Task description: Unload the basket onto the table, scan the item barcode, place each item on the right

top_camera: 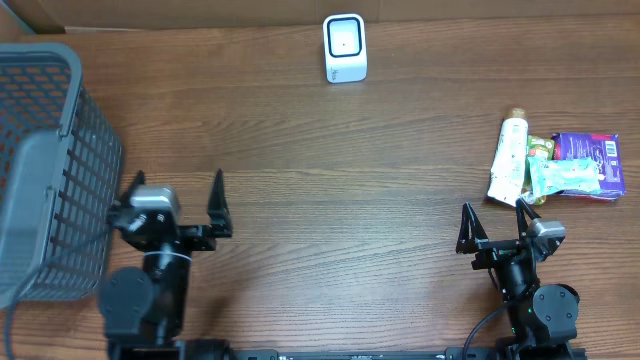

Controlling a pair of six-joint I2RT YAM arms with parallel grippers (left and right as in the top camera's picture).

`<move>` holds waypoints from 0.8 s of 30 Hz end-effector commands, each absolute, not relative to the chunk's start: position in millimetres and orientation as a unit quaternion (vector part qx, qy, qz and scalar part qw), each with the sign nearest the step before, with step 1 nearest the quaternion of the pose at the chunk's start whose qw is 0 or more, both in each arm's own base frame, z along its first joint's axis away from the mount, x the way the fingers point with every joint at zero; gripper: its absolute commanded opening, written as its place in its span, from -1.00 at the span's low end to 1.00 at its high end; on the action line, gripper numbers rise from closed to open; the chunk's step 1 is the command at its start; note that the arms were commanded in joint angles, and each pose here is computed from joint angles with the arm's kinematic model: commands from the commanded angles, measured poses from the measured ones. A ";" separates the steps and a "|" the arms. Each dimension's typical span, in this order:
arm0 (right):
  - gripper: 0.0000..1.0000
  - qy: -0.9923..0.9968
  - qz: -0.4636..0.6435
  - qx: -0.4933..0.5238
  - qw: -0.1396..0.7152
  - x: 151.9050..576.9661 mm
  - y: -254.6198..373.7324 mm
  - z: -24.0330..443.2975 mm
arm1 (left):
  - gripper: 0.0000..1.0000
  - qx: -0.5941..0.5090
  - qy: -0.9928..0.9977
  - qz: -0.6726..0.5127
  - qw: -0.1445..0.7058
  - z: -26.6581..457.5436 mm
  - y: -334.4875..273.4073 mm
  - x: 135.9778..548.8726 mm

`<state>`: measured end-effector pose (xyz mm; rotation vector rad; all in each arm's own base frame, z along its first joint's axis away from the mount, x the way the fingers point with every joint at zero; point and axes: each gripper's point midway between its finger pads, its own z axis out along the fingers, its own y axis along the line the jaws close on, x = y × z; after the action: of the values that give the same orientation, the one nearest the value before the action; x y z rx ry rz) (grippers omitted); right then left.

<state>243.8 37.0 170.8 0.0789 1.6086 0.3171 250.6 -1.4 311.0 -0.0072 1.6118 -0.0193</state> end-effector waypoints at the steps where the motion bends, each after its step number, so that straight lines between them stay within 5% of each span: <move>1: 1.00 0.715 0.145 0.031 0.683 243.4 39.2 169.5 | 0.99 0.034 0.709 0.001 0.704 274.0 -8.0 249.9; 19: 1.00 0.715 0.145 0.031 0.683 243.4 39.2 169.6 | 0.99 0.119 0.728 0.080 0.670 153.3 -7.1 247.7; 24: 1.00 0.715 0.145 0.031 0.683 243.4 39.2 169.6 | 0.99 0.110 0.728 0.090 0.671 154.3 -2.8 246.4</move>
<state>243.8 37.0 170.6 0.0789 1.6094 0.3170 247.4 -4.6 149.4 0.2403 1.6685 0.1747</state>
